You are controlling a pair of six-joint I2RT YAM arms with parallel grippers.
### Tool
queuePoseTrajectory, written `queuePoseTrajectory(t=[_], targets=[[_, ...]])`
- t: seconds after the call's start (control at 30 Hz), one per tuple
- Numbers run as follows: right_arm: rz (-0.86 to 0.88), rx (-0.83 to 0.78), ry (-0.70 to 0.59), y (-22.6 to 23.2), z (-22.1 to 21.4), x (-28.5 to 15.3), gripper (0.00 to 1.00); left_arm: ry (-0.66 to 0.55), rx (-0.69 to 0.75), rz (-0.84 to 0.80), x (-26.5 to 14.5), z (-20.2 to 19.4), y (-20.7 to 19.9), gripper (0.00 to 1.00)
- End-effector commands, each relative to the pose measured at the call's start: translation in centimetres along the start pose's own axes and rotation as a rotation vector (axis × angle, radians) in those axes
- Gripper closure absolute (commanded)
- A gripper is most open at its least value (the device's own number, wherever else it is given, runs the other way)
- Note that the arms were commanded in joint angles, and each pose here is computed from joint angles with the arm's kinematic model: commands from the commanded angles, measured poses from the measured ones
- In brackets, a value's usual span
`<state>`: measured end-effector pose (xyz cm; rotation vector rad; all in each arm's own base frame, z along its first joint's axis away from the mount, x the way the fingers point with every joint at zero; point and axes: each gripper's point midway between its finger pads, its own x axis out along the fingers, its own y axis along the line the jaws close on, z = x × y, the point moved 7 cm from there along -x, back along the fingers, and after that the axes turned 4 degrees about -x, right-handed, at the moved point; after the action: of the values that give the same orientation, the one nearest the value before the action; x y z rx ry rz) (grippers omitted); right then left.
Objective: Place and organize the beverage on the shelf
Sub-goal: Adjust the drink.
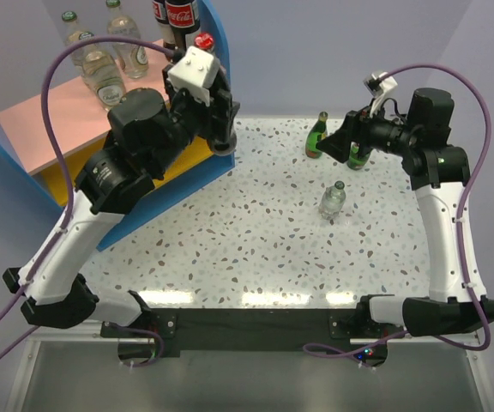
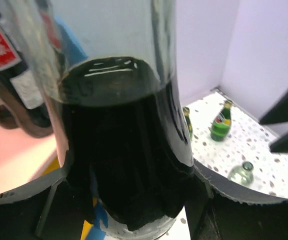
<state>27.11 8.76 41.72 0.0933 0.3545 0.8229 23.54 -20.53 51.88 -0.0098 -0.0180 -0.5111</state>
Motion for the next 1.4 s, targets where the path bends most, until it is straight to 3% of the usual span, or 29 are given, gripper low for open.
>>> queuePoseTrajectory(t=[0.0,0.27,0.83,0.97,1.17,1.37], targets=[[-0.023,-0.019,-0.023,-0.3,0.3,-0.2,0.22,-0.262,-0.06,0.104,-1.6,7.3,2.8,1.0],[-0.035,-0.006,-0.012,-0.9,-0.2,-0.1,0.21,-0.391,-0.058,0.257,-1.6,11.6,5.4,1.0],[-0.013,0.007,-0.004,-1.1,-0.7,-0.2,0.21,-0.502,-0.04,0.397,-0.9,13.8,7.8,1.0],[0.135,-0.056,-0.015,0.1,-0.7,-0.2,0.21,-0.491,-0.053,0.301,-0.8,13.4,6.9,1.0],[0.357,-0.182,-0.056,2.0,-0.5,-0.5,0.21,-0.455,-0.137,0.031,-2.5,12.0,4.1,1.0],[0.401,-0.276,-0.083,3.9,1.1,0.0,0.21,-0.332,-0.181,-0.301,-2.3,8.1,0.2,1.0]])
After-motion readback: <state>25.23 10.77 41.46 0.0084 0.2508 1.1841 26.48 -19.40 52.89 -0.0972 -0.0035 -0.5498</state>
